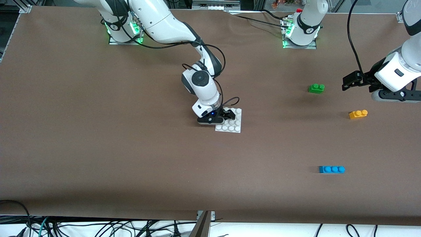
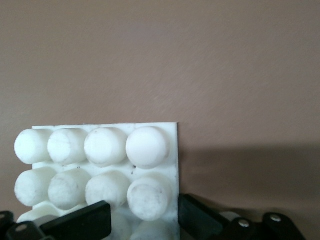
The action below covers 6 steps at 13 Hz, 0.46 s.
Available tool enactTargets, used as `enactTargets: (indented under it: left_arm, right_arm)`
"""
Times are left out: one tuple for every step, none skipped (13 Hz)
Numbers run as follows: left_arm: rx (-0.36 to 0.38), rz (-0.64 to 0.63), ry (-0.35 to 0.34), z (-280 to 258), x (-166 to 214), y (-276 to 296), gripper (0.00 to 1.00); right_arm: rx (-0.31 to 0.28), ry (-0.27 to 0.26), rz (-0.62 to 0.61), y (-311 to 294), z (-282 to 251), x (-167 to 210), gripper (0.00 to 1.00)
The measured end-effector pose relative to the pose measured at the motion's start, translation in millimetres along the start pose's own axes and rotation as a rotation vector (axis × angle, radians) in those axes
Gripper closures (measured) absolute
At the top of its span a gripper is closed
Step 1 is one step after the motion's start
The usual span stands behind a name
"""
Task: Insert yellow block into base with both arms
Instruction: 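Keep pushing the white base plate further toward the table middle, then withdraw the right gripper while the left gripper reaches the yellow block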
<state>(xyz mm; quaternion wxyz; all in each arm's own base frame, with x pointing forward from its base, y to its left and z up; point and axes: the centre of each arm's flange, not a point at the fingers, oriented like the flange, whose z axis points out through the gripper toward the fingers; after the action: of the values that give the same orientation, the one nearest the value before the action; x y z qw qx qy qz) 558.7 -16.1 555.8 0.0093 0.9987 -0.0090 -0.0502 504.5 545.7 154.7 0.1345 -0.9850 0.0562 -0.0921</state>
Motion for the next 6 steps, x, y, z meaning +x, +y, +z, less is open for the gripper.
enactTargets:
  left_arm:
    - [0.0,0.0,0.0,0.0,0.0,0.0,0.0]
    - [0.0,0.0,0.0,0.0,0.0,-0.1,0.0]
    - [0.0,0.0,0.0,0.0,0.0,-0.1,0.0]
    - [0.0,0.0,0.0,0.1,0.0,-0.1,0.0]
    - [0.0,0.0,0.0,0.1,0.0,-0.3,0.0]
    - [0.0,-0.001,0.0,0.2,0.0,-0.4,0.0]
  right_arm:
    - [0.004,-0.001,-0.003,-5.0,0.7,-5.0,0.34]
    - [0.007,-0.002,-0.005,-9.5,1.2,-9.4,0.34]
    - [0.01,-0.003,-0.006,-13.0,1.5,-13.3,0.34]
    - [0.011,-0.004,-0.008,-15.4,1.6,-16.1,0.34]
    - [0.012,-0.003,-0.01,-16.5,1.5,-17.2,0.34]
    - [0.012,-0.002,-0.009,-16.6,1.2,-16.7,0.33]
